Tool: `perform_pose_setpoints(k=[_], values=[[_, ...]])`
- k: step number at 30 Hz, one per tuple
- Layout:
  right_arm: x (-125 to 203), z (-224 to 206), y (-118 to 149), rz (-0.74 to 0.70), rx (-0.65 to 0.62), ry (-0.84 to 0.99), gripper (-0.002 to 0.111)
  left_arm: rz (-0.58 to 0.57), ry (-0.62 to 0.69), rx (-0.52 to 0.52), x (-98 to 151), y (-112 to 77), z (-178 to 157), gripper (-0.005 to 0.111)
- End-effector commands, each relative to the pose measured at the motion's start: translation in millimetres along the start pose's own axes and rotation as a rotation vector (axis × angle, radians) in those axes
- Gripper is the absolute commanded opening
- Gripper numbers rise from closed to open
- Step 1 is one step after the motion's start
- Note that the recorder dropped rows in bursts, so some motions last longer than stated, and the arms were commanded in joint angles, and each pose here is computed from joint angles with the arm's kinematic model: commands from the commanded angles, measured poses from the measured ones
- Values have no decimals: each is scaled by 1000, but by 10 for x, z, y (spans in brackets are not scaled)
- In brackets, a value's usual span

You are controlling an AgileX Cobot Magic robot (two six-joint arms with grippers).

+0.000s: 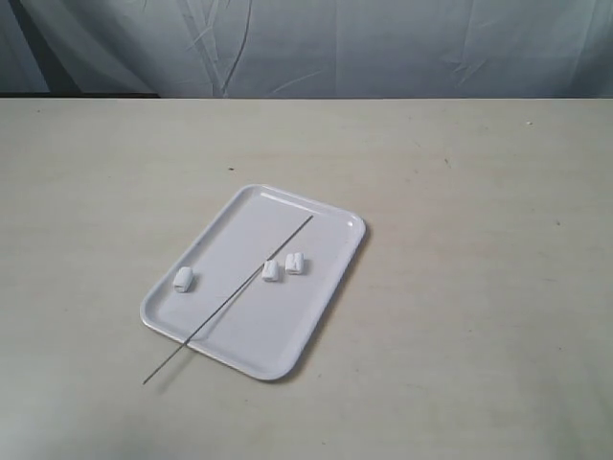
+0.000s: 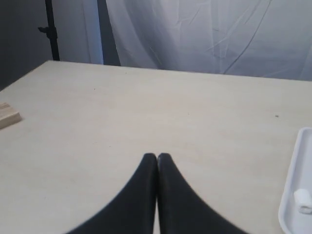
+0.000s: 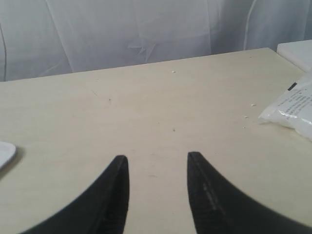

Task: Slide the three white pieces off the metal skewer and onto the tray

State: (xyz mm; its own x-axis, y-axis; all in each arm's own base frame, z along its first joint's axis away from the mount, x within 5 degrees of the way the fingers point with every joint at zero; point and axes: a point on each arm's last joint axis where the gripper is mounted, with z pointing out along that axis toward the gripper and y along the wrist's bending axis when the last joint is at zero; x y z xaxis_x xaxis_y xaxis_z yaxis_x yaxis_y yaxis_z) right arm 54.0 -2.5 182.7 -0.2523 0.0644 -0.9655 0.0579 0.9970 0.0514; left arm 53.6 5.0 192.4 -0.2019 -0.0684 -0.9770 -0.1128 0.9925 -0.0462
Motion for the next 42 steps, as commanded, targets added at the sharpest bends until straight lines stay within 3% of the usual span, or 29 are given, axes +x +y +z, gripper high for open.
perform_pose_setpoints(k=[1, 32, 34, 37, 42], values=[[11, -4, -7, -62, 9, 3, 38, -2, -36, 3, 25, 0, 19, 0], [19, -4, -7, -68, 9, 13, 38, 39, 37, 2, 92, 2, 18, 0], [20, -4, -7, -66, 8, 13, 31, 41, 37, 2, 92, 2, 18, 0], [20, -4, -7, -66, 8, 13, 1, 41, 37, 2, 92, 2, 18, 0], [20, -4, -6, -57, 8, 13, 0, 41, 37, 2, 92, 2, 18, 0]])
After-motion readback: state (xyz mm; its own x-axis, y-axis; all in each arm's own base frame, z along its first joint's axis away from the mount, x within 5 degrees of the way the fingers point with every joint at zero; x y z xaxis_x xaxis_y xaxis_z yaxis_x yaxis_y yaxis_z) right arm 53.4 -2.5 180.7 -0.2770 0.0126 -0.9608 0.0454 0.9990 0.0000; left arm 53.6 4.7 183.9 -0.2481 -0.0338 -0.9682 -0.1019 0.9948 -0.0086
